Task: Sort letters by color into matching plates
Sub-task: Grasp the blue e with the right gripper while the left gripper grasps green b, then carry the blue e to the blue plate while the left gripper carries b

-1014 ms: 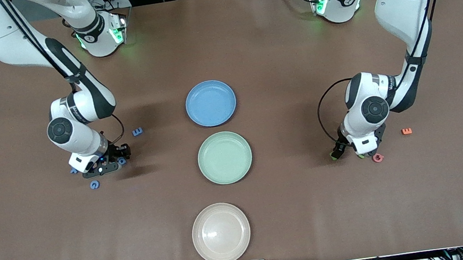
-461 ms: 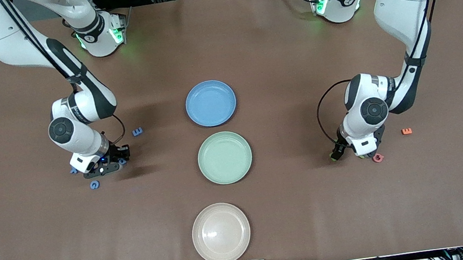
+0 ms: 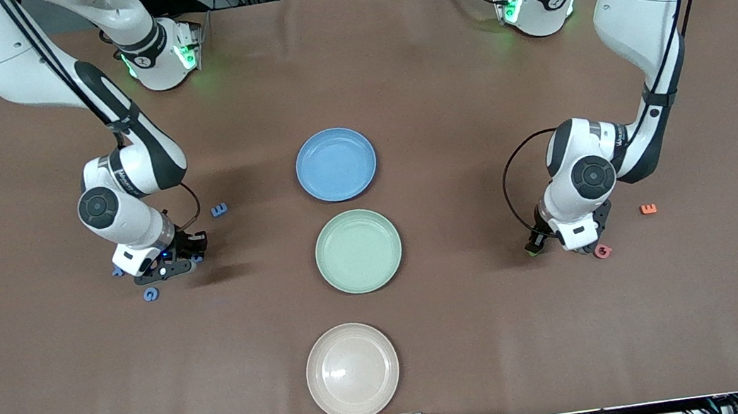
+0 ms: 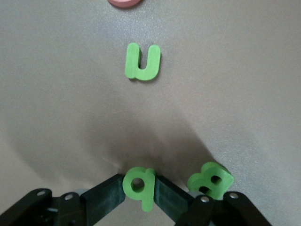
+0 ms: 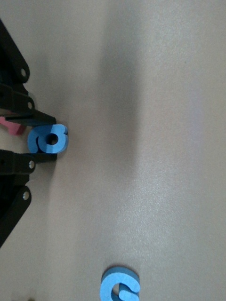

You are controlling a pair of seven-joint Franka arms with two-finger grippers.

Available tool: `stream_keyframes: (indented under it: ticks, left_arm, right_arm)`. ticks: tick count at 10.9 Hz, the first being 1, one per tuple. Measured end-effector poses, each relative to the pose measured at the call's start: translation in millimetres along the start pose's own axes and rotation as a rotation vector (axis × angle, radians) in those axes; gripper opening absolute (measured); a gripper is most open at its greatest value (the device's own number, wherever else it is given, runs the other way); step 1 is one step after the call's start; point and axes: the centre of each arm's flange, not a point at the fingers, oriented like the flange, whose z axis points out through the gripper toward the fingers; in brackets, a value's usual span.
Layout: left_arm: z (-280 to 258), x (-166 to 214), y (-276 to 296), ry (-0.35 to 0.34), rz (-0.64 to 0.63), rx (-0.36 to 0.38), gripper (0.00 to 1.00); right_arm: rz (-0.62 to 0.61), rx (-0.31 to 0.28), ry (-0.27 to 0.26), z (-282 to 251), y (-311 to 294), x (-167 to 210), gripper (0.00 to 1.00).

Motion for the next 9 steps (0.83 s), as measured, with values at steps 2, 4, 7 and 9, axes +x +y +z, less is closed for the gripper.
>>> stream_keyframes:
  ticks: [2, 4, 7, 9]
  left_arm:
    - [-9.5, 8.2, 8.3, 0.012, -0.009, -0.034, 0.35]
    - [-30.9, 16.4, 24.4, 0.030, -0.014, -0.085, 0.35]
    - [-49.3, 11.7, 40.7, 0.041, -0.001, -0.127, 0.35]
    - [-57.5, -11.6, 54.3, 0.042, 0.036, -0.147, 0.35]
  right_arm:
    - [0.002, -0.001, 0.017, -6.4, -2.3, 8.0, 0.27]
    - [0.019, -0.009, -0.001, -22.9, -16.5, 20.0, 0.27]
    - [0.047, -0.020, -0.011, -54.1, -55.7, 30.0, 0.27]
    - [0.069, -0.001, -0.041, -56.4, -105.1, 20.8, 0.27]
